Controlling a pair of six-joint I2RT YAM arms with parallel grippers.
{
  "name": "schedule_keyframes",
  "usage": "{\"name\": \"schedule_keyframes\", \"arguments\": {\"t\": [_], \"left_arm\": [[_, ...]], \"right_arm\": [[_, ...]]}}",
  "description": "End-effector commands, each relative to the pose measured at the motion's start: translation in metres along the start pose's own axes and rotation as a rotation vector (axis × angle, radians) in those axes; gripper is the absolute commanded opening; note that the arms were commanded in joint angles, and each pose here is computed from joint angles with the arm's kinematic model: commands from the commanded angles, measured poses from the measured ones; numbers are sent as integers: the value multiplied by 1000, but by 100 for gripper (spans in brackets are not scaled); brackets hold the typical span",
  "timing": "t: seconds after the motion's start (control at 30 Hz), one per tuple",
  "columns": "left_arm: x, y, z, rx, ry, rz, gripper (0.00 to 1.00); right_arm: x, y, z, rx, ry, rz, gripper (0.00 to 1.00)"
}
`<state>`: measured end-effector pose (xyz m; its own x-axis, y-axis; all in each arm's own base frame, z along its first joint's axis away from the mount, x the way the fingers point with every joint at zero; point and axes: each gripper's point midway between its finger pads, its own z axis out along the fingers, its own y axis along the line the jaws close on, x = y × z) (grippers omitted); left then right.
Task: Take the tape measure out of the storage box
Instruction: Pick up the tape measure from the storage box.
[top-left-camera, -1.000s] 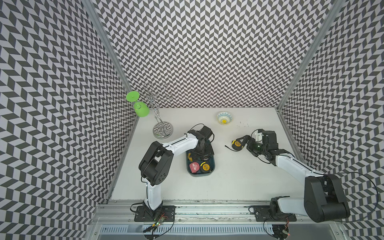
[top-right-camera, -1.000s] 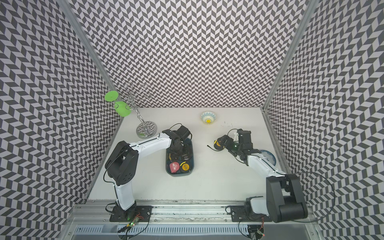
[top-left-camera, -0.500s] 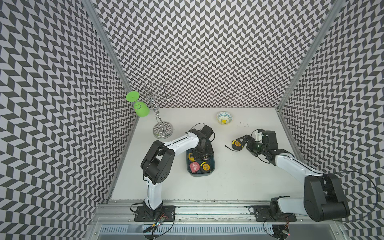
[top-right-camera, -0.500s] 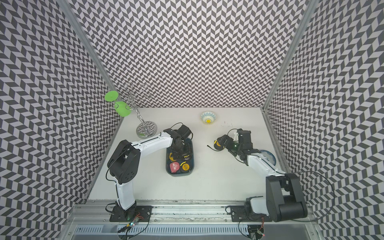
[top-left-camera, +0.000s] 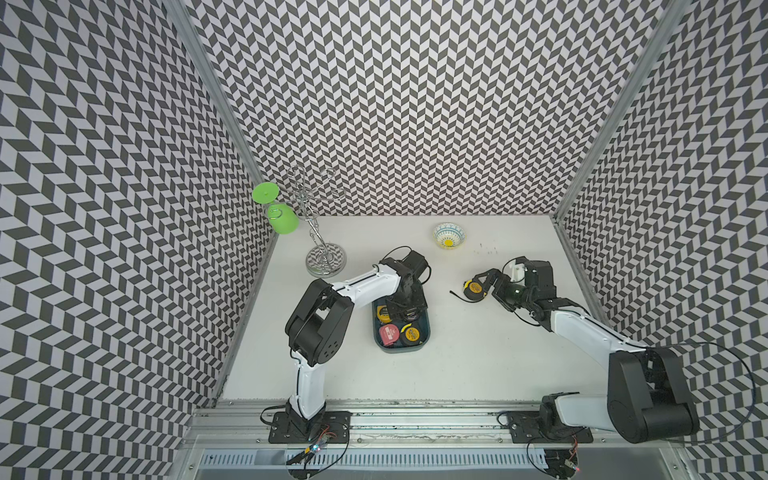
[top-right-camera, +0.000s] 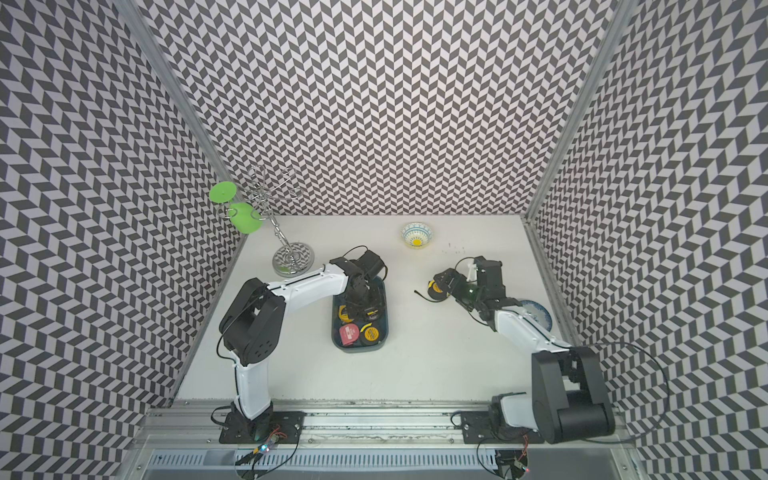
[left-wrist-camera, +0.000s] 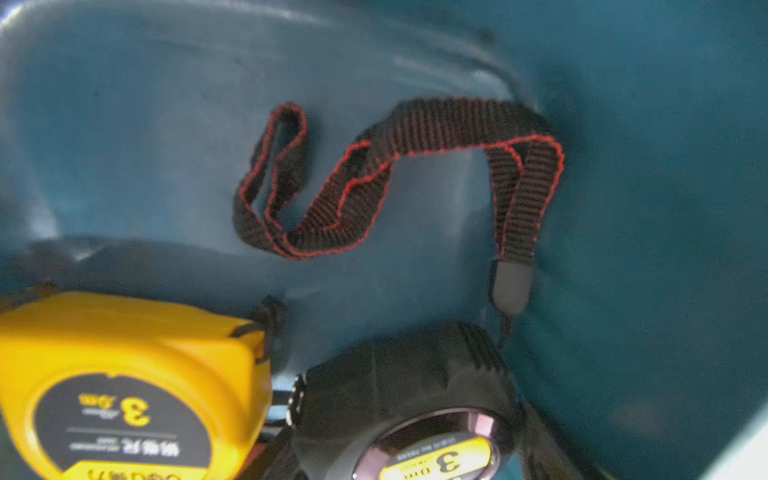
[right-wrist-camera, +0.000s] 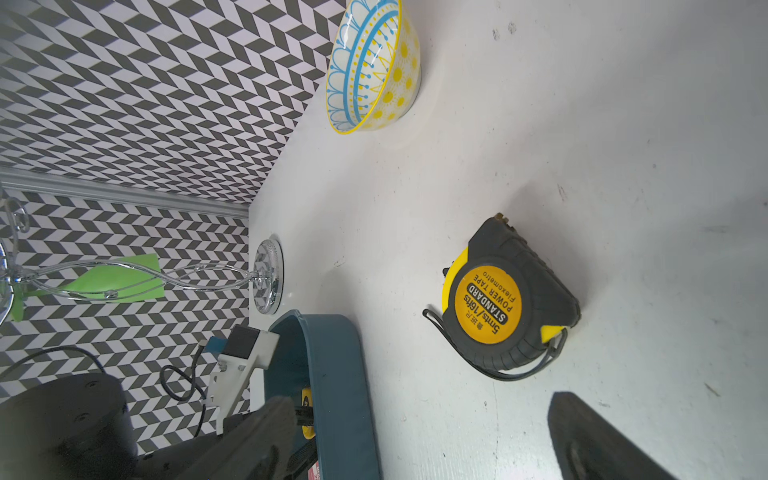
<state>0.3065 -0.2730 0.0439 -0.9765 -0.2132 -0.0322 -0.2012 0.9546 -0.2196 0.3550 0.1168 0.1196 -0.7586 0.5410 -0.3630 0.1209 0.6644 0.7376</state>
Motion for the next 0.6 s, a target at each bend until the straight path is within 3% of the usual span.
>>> {"name": "schedule_keyframes", "arguments": {"t": [0.0,0.13,0.4,0.57], "left_arm": [[-5,-1,11,-21,-13,7,69],[-5,-1,16,-20,-8,5,55],[-6,-7,-1,13,-28,3,0],[-12,-16,-34,60,-89,-4,0]], "right_arm": [[-5,7,-1,-37,-23,-13,100],[-5,7,-2,-39,-26,-13,100],[-4,12,-5,-55,-29,-23,100],[-2,23,-5,-101,-15,-52,99]]}}
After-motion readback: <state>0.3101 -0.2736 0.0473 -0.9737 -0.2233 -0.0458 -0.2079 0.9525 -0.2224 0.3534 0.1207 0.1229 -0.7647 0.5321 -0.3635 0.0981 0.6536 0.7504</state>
